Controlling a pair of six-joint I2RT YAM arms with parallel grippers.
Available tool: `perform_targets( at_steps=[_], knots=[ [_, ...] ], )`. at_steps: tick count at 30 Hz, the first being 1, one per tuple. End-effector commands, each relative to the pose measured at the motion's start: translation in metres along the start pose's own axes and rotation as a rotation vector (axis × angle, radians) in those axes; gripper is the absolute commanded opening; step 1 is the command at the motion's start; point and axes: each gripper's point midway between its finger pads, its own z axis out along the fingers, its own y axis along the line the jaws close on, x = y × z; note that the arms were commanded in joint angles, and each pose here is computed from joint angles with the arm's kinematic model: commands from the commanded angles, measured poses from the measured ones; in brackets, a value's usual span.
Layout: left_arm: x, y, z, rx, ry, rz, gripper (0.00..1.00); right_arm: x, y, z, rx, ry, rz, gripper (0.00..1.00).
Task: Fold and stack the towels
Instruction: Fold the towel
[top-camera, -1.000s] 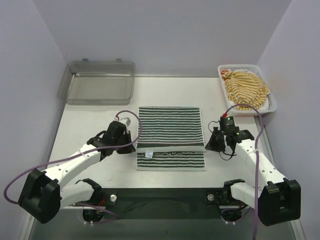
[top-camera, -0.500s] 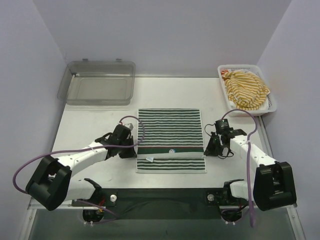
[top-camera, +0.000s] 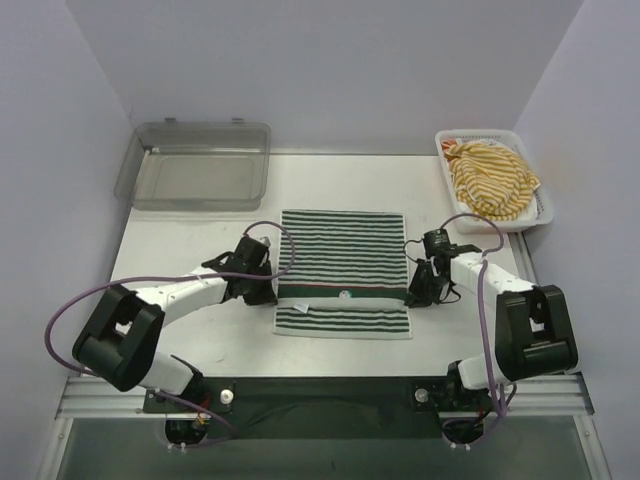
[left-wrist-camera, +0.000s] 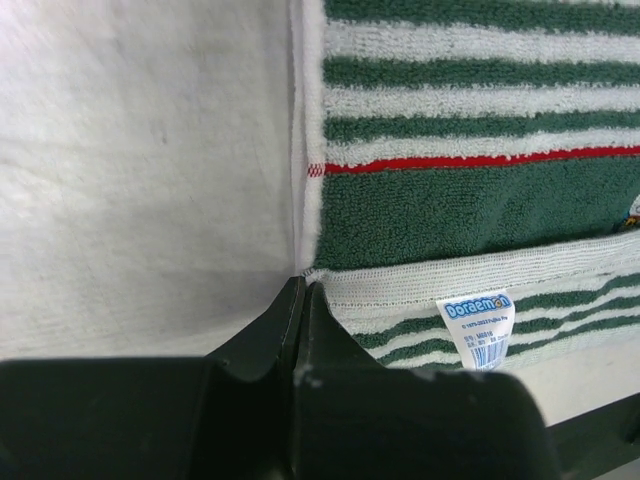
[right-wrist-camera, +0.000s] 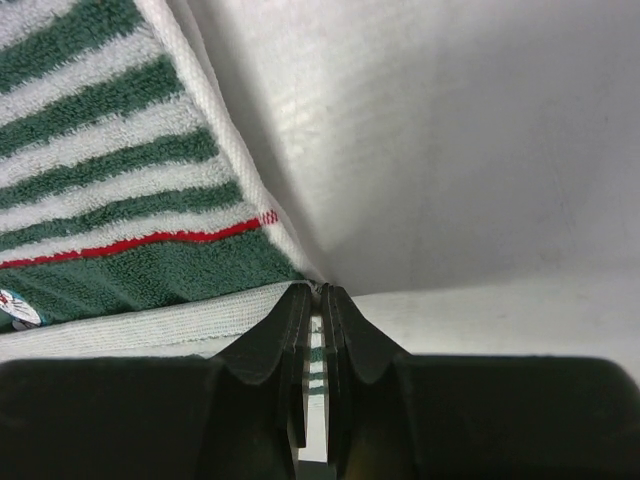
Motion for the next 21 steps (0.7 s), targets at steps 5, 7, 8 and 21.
perform_targets(
  at_steps=[5, 7, 8, 21],
  knots=[
    [-0.053, 0.04, 0.019, -0.157, -0.041, -0.03, 0.0, -0.04, -0.005, 0.009, 0.095, -0.05, 0.0, 0.0],
    [-0.063, 0.042, 0.023, -0.165, -0.033, -0.022, 0.0, -0.055, -0.002, 0.01, 0.103, -0.067, 0.01, 0.0],
    [-0.077, 0.036, 0.021, -0.155, -0.05, -0.018, 0.0, -0.06, 0.0, 0.009, 0.1, -0.074, 0.014, 0.0],
    [-0.133, -0.003, -0.025, -0.068, -0.18, 0.078, 0.0, -0.094, 0.021, -0.047, 0.018, -0.231, -0.035, 0.0]
  ],
)
